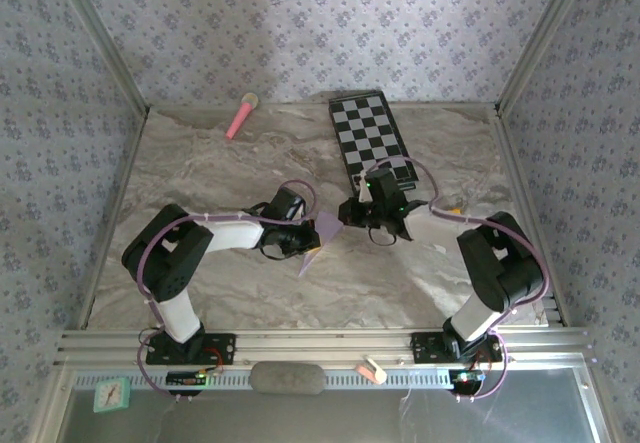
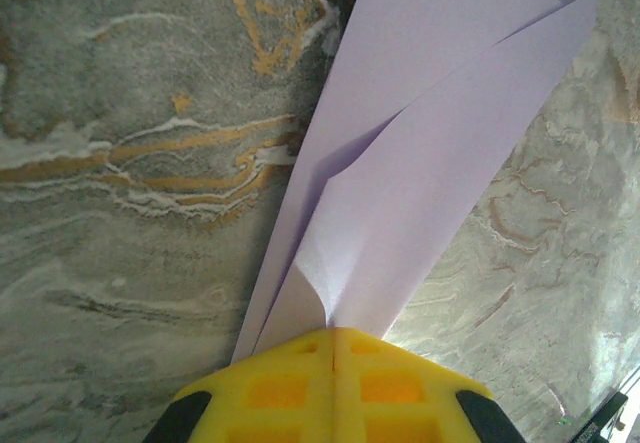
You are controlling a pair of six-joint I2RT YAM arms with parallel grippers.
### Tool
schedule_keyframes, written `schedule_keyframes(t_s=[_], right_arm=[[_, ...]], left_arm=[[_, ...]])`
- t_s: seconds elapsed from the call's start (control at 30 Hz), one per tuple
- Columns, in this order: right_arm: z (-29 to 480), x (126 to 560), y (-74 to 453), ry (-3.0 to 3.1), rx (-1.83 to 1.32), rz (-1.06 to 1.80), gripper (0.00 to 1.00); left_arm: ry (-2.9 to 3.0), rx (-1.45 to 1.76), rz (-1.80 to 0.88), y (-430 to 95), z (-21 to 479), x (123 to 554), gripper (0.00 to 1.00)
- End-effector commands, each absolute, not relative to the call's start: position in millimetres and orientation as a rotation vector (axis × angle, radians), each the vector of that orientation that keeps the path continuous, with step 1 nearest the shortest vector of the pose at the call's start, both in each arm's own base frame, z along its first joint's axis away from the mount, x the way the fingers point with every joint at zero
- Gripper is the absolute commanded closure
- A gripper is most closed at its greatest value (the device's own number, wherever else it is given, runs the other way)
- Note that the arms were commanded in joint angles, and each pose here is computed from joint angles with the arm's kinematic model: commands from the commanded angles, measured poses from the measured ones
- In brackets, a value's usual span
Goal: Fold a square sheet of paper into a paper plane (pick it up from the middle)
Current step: Fold the wing for the fifth time at the center of the table.
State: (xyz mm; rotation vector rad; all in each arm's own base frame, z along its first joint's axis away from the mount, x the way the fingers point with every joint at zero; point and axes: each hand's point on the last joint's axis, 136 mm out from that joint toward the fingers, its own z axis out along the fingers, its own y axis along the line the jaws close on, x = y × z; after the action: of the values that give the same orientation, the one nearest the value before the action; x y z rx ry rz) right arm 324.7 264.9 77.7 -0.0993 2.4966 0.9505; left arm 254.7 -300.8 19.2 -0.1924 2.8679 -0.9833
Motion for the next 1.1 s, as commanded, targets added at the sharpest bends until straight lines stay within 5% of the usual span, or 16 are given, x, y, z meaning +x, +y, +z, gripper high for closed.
schedule_keyframes(t_s=[0.0,0.4,0.57,1.07], right_arm=[[65.3,311.9,278.7,2.555,-0.139,1.006,0.94],[13.1,299.3,286.2,2.760,-0.138,0.928,0.95],[0.0,294.3,278.4,2.817,-0.142,0.866,0.95],[-10.4,289.0,276.5,2.853,-0.149,0.860,0.95]], left_arm=[[2.994,-0.226,-0.831,-278.3,-2.8,234.3,1.00],[2.894,-0.117,-0.956,-296.4,29.1,246.1,1.00],[2.787,-0.016,-1.086,-315.1,54.1,257.0,0.90],[2.830,0.037,-1.090,-328.6,35.2,264.1,0.86]])
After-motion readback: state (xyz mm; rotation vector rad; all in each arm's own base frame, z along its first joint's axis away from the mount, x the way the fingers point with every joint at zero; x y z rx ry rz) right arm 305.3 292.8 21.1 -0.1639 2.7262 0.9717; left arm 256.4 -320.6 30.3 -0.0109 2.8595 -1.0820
